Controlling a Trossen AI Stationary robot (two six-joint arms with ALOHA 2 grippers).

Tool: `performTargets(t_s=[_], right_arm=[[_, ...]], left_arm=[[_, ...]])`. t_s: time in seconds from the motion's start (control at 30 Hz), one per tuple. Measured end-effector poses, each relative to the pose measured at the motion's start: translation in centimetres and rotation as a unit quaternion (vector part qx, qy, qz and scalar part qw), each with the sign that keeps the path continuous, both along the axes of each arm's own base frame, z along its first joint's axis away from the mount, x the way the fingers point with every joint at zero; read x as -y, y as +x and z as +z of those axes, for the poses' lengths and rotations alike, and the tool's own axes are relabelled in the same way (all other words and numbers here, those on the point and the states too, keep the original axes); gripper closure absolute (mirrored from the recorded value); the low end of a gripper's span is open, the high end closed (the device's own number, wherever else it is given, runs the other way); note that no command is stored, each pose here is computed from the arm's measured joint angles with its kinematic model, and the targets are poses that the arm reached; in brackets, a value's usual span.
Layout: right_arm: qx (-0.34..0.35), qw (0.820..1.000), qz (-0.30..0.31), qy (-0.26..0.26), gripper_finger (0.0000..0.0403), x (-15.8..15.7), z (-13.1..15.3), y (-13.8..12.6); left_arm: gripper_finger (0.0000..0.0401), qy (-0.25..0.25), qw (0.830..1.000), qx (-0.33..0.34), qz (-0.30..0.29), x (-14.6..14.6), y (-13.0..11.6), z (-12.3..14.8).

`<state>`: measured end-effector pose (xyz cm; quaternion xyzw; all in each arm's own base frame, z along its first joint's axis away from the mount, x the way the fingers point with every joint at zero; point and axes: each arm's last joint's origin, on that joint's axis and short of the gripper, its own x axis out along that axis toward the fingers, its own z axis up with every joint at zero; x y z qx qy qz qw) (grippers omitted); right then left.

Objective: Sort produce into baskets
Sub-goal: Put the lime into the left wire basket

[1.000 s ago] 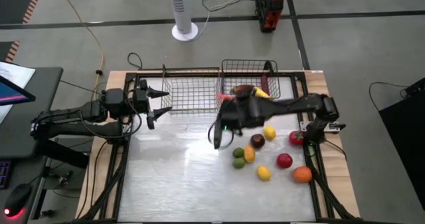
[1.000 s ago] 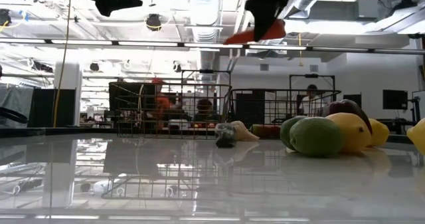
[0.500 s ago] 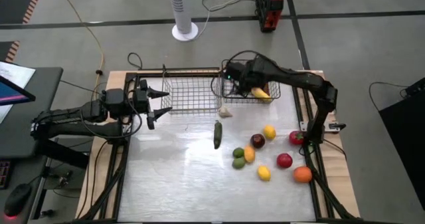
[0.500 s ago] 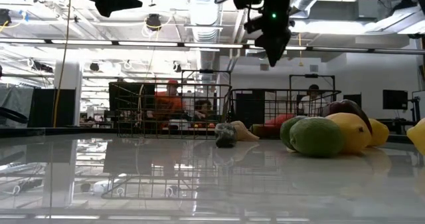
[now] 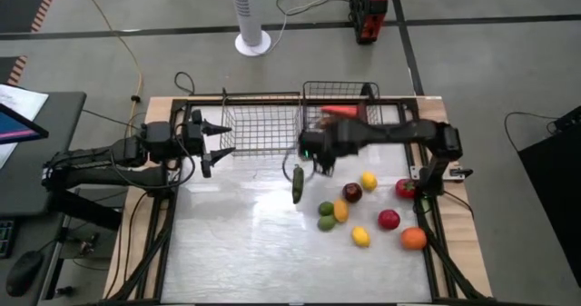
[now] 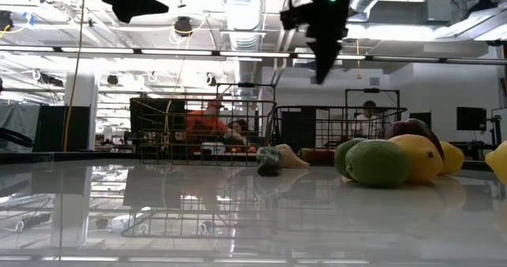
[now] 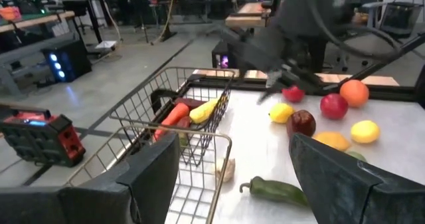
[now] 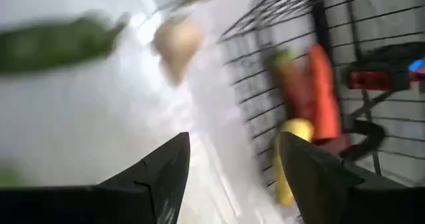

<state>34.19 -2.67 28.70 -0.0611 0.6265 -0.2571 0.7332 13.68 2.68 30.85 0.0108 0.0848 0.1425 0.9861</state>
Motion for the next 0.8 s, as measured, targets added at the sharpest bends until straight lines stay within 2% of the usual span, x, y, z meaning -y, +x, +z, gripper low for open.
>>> performTargets(t_s=[0.17,0.27,0.47,0.67,0.8], right_arm=[[-0.040,0.997,-0.002,0.072,0.0143,-3.3,-3.2,-1.5],[-0.032,0.996,-0.012,0.087,0.0143,-4.9,-3.6,-2.8],[-0.065,0.992,-0.049,0.100,0.0142,-6.8,-3.5,-6.5],[-0.044,0.987,-0.071,0.141,0.0141,-7.7,-3.6,-8.6],[0.044,0.981,-0.017,0.189,0.0141,-9.4,-4.3,-6.7]], left_arm=[[0.0129,-0.009,1.000,-0.006,0.001,0.0,0.0,-0.2],[0.0129,-0.012,1.000,-0.005,0.002,0.0,0.0,-0.2],[0.0129,-0.014,1.000,-0.004,0.002,0.0,0.0,-0.2],[0.0129,-0.014,1.000,-0.004,0.002,0.0,0.0,-0.2],[0.0129,-0.010,1.000,-0.005,0.003,0.0,0.0,-0.1]])
